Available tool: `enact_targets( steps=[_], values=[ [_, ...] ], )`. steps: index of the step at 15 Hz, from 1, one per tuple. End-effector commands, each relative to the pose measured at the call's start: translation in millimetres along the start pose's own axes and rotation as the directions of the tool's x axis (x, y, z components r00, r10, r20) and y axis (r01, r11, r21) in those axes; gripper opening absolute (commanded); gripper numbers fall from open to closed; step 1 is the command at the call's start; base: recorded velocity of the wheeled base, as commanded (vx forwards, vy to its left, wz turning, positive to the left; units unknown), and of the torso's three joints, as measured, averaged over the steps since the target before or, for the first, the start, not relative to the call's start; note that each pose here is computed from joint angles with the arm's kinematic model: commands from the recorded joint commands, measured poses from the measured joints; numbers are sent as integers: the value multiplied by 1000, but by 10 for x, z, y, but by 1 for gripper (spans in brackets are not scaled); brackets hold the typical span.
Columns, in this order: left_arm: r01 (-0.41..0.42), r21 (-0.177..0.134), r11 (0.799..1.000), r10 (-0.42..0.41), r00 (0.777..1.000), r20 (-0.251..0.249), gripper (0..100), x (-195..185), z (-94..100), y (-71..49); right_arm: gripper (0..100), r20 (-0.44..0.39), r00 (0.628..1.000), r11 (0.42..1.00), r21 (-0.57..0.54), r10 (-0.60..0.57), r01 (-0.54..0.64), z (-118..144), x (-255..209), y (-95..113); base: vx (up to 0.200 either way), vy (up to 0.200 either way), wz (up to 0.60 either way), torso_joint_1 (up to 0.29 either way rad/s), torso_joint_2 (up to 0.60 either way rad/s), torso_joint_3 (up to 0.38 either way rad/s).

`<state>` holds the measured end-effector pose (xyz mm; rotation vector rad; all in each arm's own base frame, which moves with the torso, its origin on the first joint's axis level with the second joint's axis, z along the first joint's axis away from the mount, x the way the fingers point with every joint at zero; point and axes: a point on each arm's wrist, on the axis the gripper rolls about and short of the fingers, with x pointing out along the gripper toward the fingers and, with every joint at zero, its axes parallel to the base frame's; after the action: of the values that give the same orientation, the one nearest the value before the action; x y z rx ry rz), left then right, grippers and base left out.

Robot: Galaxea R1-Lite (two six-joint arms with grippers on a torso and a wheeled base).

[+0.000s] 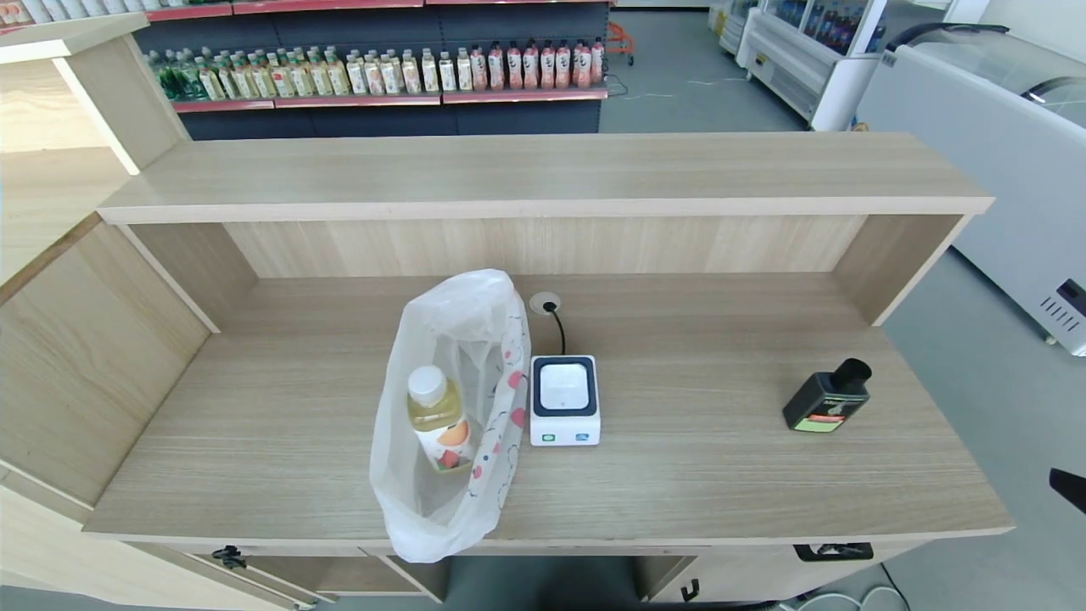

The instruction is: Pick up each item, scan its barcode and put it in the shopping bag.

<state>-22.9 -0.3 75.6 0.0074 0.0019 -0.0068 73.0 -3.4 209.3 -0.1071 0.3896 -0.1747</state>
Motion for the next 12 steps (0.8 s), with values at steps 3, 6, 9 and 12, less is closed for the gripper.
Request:
enact_targets(
  steps=[3, 6, 9, 12],
  values=[
    [1, 0, 1000, -1, 1000, 0, 100, 0, 0, 0, 100, -13, 1000, 1000, -2, 0, 0, -15, 0, 0, 0, -200, 0, 2, 4, 1],
    [1, 3, 1000, -1, 1000, 0, 100, 0, 0, 0, 100, -41, 999, 1000, -8, -4, 4, -54, -8, -2, 0, -200, 0, 4, 2, 4],
    [1, 3, 1000, -1, 1000, 0, 100, 0, 0, 0, 100, -82, 997, 999, -48, -12, 8, -86, -16, -4, 0, -200, 0, 1, 2, 2],
    [1, 3, 1000, -1, 1000, 0, 100, 0, 0, 0, 100, -100, 995, 993, -114, -16, 4, -89, 12, 0, 0, -200, 0, 4, 2, -1]
  ],
)
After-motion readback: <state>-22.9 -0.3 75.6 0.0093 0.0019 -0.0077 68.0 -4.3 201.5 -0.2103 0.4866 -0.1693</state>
